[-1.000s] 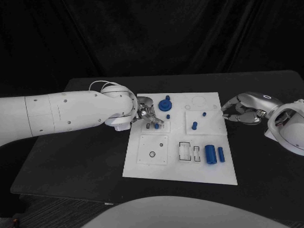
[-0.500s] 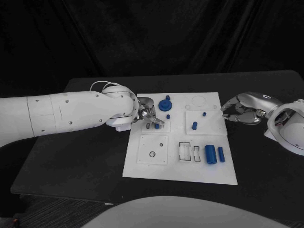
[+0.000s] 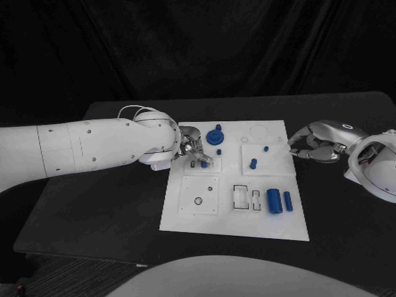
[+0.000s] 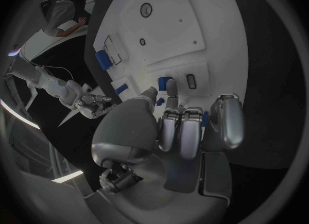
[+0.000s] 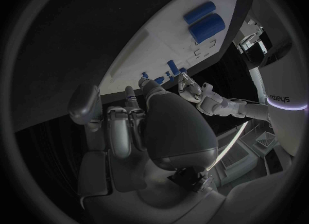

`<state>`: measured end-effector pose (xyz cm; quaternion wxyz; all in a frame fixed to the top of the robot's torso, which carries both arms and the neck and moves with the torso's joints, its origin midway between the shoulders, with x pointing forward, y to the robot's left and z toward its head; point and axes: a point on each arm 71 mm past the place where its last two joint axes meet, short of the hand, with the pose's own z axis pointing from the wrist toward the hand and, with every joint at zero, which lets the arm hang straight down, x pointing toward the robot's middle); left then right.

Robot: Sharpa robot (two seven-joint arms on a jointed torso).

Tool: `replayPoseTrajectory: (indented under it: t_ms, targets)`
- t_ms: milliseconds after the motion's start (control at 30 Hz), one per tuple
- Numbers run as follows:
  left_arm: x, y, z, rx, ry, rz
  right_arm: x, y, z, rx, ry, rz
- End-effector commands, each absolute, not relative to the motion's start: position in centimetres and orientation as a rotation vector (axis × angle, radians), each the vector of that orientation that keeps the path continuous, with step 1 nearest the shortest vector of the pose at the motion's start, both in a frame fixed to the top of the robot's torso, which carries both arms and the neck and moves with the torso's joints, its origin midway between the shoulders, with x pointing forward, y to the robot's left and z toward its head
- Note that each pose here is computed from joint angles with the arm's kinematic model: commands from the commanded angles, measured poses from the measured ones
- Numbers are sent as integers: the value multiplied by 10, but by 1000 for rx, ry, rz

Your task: Assemble the parts on the task board

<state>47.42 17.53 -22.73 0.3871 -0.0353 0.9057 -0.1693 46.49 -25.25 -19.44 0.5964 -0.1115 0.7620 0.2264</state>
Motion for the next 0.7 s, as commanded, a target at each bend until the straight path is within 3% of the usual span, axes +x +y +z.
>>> replayPoseTrajectory:
  t_ms: [33, 700]
  targets:
    - [473, 174, -229, -74, 2315, -436, 465, -253, -196, -254, 1775, 518]
    - [473, 175, -230, -63, 2343, -411, 464, -254, -199, -252, 1779, 519]
